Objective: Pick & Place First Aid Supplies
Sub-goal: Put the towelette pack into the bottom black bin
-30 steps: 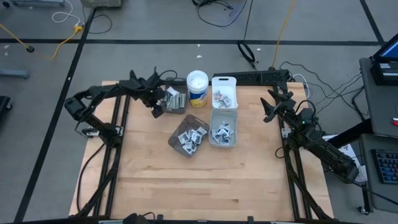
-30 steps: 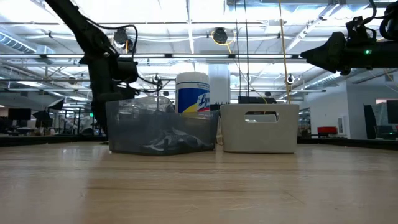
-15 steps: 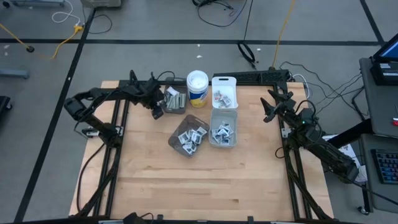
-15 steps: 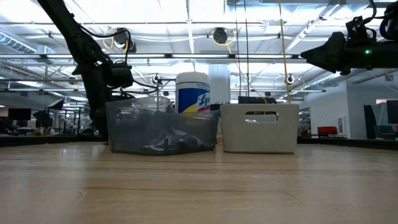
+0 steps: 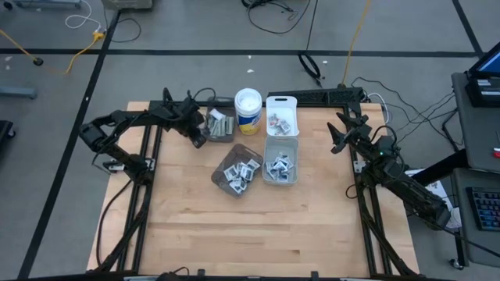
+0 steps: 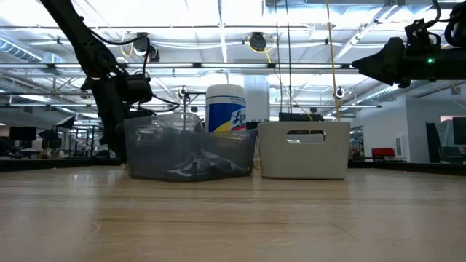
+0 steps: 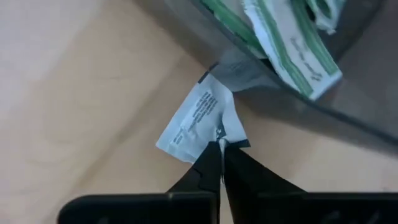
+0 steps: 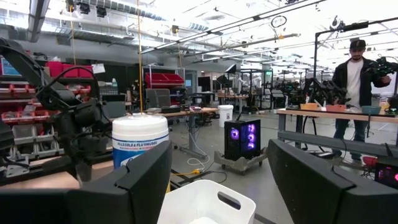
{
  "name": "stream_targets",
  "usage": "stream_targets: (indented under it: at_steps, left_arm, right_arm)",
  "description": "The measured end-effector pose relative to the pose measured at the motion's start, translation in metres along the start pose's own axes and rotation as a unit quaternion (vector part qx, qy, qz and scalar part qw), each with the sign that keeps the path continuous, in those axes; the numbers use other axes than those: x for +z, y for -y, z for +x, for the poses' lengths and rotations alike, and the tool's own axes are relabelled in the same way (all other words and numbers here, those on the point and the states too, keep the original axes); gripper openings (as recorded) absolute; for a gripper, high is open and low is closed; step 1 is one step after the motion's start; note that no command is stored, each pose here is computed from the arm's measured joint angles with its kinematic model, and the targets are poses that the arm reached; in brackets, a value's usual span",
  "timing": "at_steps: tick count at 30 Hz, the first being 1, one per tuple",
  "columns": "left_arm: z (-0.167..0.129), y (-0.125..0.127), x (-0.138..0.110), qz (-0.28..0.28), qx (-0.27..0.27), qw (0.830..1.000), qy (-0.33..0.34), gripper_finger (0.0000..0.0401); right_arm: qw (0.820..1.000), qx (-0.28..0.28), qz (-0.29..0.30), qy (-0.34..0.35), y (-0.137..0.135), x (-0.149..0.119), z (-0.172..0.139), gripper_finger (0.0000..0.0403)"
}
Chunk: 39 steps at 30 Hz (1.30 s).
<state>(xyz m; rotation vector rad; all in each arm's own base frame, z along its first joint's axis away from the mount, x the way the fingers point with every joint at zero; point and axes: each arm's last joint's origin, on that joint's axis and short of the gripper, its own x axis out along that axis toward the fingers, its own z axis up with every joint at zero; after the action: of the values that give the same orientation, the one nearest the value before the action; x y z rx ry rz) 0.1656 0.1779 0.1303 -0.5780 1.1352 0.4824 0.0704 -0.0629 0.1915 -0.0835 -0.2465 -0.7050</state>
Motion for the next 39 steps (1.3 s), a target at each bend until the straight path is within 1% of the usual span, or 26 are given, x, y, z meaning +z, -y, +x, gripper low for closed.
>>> stream_targets:
  at_steps: [3,7,9,11,12,15,20,28,33,36,39]
  left_arm:
    - [-0.002,0.002,0.000,-0.005,-0.025,1.000,0.002,0.0008]
    - [-0.012,0.005,-0.005,-0.045,-0.024,0.999,-0.003,0.0004]
    - [-0.021,0.006,-0.008,-0.062,-0.009,0.998,0.002,0.0003]
    - [-0.031,0.008,-0.010,-0.082,0.018,0.996,0.008,0.0003]
    - [-0.035,0.009,-0.011,-0.083,0.024,0.996,0.010,0.0002]
    - [-0.049,0.016,-0.015,-0.071,0.026,0.997,0.020,0.0002]
    - [-0.071,0.026,-0.014,-0.059,0.045,0.997,0.037,0.0001]
    - [-0.107,0.032,-0.003,-0.054,0.076,0.995,0.028,0.0001]
    - [-0.129,0.036,0.006,-0.050,0.080,0.995,0.037,0.0001]
    - [-0.137,0.037,0.010,-0.045,0.080,0.995,0.044,0.0000]
    - [-0.136,0.039,0.007,-0.053,0.079,0.995,0.025,0.0000]
  right_arm:
    - [1.000,0.000,0.000,0.000,0.000,0.000,0.000,0.0263]
    - [1.000,0.000,0.000,0.000,0.000,0.000,0.000,0.0263]
    - [1.000,0.000,0.000,0.000,0.000,0.000,0.000,0.0263]
    - [1.000,0.000,0.000,0.000,0.000,0.000,0.000,0.0263]
    - [1.000,0.000,0.000,0.000,0.000,0.000,0.000,0.0263]
    - [1.000,0.000,0.000,0.000,0.000,0.000,0.000,0.0263]
    - [1.000,0.000,0.000,0.000,0.000,0.000,0.000,0.0263]
    - [1.000,0.000,0.000,0.000,0.000,0.000,0.000,0.0263]
    - [1.000,0.000,0.000,0.000,0.000,0.000,0.000,0.0263]
    - [1.000,0.000,0.000,0.000,0.000,0.000,0.000,0.0263]
    - [1.000,0.000,0.000,0.000,0.000,0.000,0.000,0.0263]
